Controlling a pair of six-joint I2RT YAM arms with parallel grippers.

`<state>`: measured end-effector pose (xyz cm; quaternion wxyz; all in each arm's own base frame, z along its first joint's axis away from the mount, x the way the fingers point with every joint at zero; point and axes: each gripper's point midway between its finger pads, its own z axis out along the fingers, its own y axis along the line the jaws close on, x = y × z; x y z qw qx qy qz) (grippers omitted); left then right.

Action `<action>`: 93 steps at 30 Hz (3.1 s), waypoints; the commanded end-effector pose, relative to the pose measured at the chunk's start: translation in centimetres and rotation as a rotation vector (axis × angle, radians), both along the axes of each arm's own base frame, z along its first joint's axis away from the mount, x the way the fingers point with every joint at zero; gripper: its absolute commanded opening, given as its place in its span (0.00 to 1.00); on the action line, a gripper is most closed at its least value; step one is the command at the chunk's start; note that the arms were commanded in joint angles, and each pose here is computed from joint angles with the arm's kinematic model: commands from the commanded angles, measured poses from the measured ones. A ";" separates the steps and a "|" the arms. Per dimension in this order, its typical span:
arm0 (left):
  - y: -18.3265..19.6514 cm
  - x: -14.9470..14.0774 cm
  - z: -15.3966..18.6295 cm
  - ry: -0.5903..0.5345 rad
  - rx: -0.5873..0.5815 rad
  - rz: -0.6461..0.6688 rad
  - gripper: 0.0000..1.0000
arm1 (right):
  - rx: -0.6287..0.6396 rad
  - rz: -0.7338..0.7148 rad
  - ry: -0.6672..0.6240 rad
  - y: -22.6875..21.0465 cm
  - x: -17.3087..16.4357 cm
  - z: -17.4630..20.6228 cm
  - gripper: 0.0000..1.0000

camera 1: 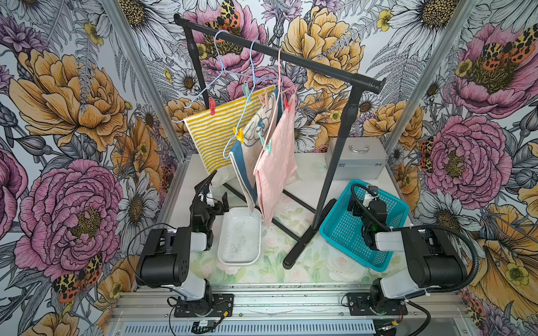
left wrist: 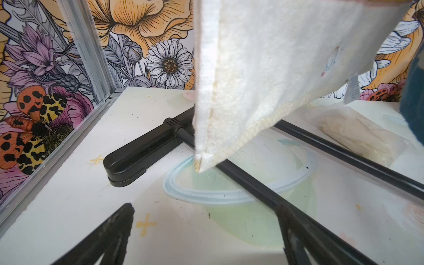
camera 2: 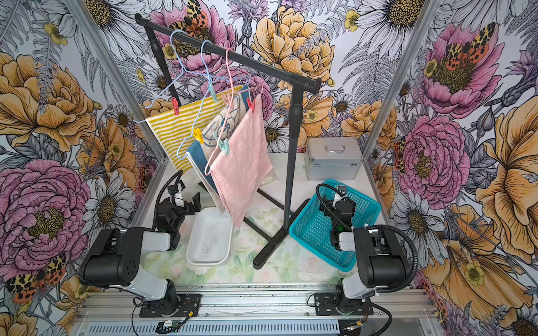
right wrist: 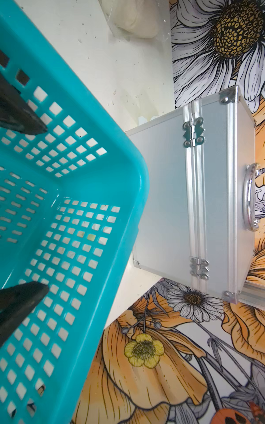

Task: Remove the clothespins securing towels to the hanger
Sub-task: Adjust the clothesline at the center of the board.

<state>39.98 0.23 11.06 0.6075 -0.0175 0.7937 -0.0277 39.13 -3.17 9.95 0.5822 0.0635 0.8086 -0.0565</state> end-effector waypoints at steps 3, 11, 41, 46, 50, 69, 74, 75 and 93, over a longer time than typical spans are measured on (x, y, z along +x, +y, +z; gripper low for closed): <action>0.2 0.4 0.7 -0.025 0.042 0.029 0.99 | -0.007 0.012 -0.043 0.1 0.9 1.3 0.99; 1.0 0.5 0.7 -0.020 -0.003 0.036 0.99 | -0.004 0.011 -0.043 0.0 0.9 1.3 0.99; 2.2 -4.6 8.7 0.079 -0.140 0.241 0.99 | 0.140 -0.339 0.018 -3.3 -6.5 9.5 0.93; 2.2 -6.6 10.1 0.096 -0.194 0.259 0.99 | 0.233 -0.247 0.072 -0.6 -8.9 11.0 0.91; 2.3 -6.9 10.4 0.160 -0.203 0.266 0.99 | 0.245 -0.115 0.078 2.7 -11.0 11.8 0.90; 4.9 -1.5 7.1 0.389 -0.448 0.294 0.98 | 0.164 0.413 0.028 13.6 -15.1 12.7 0.88; 4.7 -1.5 7.2 0.389 -0.441 0.279 0.98 | 0.108 0.602 0.002 17.9 -15.7 13.3 0.83; 4.6 -1.6 7.1 0.390 -0.442 0.275 0.98 | 0.107 0.627 -0.009 18.5 -15.8 13.4 0.83; 5.3 -1.0 8.9 0.308 -0.466 0.273 0.99 | 0.098 0.498 -0.071 21.4 -9.8 13.7 0.84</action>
